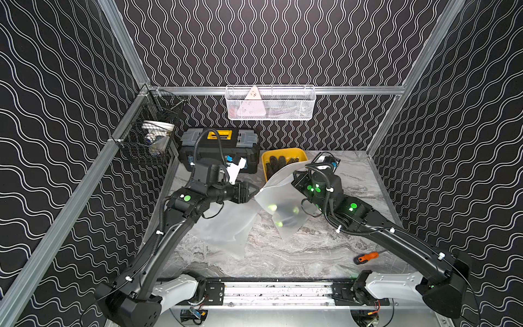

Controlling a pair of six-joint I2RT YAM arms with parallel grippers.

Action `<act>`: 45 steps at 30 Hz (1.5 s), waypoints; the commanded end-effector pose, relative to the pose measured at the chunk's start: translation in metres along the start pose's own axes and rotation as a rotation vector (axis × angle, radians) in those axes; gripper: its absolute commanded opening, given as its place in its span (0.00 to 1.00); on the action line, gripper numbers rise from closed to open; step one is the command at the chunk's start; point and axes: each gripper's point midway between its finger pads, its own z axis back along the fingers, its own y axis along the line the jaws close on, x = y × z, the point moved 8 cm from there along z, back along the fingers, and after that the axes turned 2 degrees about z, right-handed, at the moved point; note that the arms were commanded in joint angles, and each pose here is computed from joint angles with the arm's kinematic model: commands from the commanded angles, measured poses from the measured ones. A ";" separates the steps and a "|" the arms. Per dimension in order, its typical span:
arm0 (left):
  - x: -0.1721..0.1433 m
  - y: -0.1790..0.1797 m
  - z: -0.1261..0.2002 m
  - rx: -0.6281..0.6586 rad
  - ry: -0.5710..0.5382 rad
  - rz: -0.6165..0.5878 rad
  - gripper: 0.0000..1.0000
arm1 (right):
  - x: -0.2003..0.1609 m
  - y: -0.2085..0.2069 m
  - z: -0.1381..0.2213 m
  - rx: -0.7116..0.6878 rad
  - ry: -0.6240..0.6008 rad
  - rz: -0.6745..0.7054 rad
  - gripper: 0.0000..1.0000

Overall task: Place the eggplant in a zip-top bag and seal the zipper
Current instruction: Adjust the zipper food storage bag at the center of the board.

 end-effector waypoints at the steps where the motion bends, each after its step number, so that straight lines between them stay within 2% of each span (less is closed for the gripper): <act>1: 0.000 -0.001 -0.015 -0.007 -0.008 -0.069 0.56 | 0.008 -0.006 -0.007 -0.049 -0.067 -0.034 0.00; 6: 0.002 0.003 -0.027 -0.019 -0.012 -0.058 0.54 | 0.013 -0.020 -0.020 -0.087 -0.034 -0.052 0.00; 17: 0.012 0.011 -0.059 0.099 -0.006 -0.106 0.44 | 0.019 -0.029 -0.032 -0.085 0.022 -0.064 0.00; 20: 0.018 0.009 -0.068 0.100 -0.011 -0.126 0.36 | 0.020 -0.032 -0.037 -0.088 0.037 -0.075 0.00; 24: 0.022 0.012 -0.081 0.132 -0.005 -0.145 0.12 | 0.025 -0.038 -0.041 -0.092 0.047 -0.080 0.00; 29: 0.031 0.009 -0.090 0.111 -0.024 -0.172 0.06 | 0.034 -0.052 -0.050 -0.111 0.082 -0.077 0.00; 31: 0.033 0.012 -0.094 0.138 -0.026 -0.175 0.07 | 0.039 -0.058 -0.052 -0.112 0.091 -0.086 0.00; 34: 0.036 0.018 -0.097 0.183 -0.023 -0.181 0.20 | 0.046 -0.064 -0.054 -0.101 0.101 -0.092 0.00; 36: 0.035 0.021 -0.101 0.202 -0.022 -0.181 0.33 | 0.049 -0.064 -0.054 -0.094 0.110 -0.084 0.00; 39: 0.036 0.023 -0.107 0.195 -0.027 -0.180 0.44 | 0.049 -0.064 -0.058 -0.085 0.136 -0.076 0.00; 42: 0.036 0.020 -0.112 0.141 -0.029 -0.181 0.49 | 0.047 -0.065 -0.063 -0.081 0.155 -0.083 0.00; 44: 0.036 0.018 -0.114 0.127 -0.037 -0.191 0.49 | 0.045 -0.065 -0.066 -0.077 0.170 -0.087 0.00; 45: 0.036 0.018 -0.114 0.127 -0.042 -0.195 0.46 | 0.045 -0.064 -0.068 -0.074 0.175 -0.087 0.00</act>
